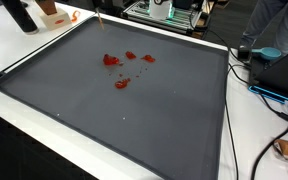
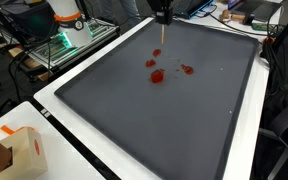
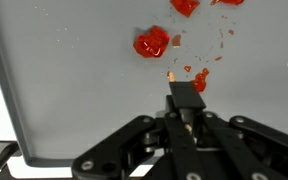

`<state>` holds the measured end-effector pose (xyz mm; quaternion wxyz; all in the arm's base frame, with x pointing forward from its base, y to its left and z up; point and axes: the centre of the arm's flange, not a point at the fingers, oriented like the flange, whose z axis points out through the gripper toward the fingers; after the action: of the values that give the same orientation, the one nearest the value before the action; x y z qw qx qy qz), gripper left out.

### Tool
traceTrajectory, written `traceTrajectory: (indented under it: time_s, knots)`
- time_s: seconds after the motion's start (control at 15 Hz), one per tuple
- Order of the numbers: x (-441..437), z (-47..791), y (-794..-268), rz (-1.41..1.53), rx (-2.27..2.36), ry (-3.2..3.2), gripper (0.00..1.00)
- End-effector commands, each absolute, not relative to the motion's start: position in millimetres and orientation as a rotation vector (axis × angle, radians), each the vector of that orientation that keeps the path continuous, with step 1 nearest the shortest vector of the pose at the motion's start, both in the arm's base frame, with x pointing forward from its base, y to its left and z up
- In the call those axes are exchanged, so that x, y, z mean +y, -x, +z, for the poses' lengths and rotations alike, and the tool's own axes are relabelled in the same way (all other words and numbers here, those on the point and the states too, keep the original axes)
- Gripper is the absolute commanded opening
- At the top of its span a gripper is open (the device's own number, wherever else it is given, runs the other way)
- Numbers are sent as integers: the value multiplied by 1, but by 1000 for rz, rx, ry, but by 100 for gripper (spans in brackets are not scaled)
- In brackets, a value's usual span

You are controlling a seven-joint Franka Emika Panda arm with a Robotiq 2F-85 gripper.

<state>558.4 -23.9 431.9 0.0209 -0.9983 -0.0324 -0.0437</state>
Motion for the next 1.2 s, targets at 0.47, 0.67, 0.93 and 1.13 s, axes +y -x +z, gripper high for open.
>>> traceTrajectory:
  time_s: [0.47, 0.67, 0.93, 1.13]
  knots:
    - [-34, 372, -564, -68, -281, 2735, 3]
    - [-39, 350, -563, -42, -247, 2661, 3]
    - [-45, 323, -565, -57, -263, 2590, 3]
    - [-47, 301, -568, -96, -276, 2567, 3]
